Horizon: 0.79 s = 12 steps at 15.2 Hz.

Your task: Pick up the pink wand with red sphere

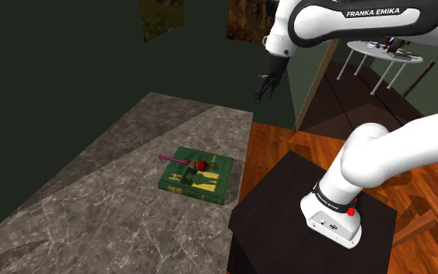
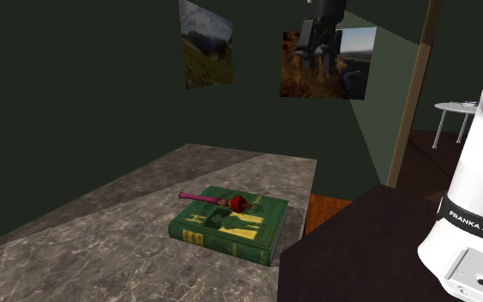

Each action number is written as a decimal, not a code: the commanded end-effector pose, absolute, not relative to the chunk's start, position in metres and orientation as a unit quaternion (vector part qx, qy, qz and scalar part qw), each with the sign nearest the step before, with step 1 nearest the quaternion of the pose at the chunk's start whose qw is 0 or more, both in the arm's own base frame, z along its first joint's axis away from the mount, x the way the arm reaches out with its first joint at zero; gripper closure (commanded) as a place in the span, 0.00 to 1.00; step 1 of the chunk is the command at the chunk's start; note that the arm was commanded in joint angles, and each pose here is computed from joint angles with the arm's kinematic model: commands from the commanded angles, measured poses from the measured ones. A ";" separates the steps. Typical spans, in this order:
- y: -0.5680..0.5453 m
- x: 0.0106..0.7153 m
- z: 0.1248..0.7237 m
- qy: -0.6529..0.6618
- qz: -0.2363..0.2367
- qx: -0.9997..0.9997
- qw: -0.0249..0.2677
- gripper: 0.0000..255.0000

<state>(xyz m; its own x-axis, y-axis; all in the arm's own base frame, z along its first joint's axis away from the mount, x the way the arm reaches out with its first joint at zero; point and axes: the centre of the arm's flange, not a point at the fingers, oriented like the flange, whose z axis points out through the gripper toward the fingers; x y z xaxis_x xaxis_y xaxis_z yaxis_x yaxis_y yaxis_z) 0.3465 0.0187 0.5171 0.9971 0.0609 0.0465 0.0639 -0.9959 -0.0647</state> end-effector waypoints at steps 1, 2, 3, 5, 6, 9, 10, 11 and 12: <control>0.023 0.358 0.493 -0.044 -0.028 -0.998 0.035 0.00; 0.025 0.364 0.482 -0.051 -0.030 -0.998 0.036 0.00; 0.027 0.371 0.471 -0.057 -0.032 -0.997 0.036 0.00; 0.032 0.384 0.449 -0.070 -0.035 -0.996 0.038 0.00; 0.034 0.390 0.439 -0.076 -0.037 -0.996 0.039 0.00; 0.042 0.410 0.406 -0.096 -0.042 -0.994 0.041 0.00; 0.045 0.416 0.395 -0.102 -0.044 -0.993 0.042 0.00; 0.048 0.423 0.384 -0.109 -0.046 -0.992 0.043 0.00; 0.051 0.429 0.374 -0.115 -0.048 -0.991 0.044 0.00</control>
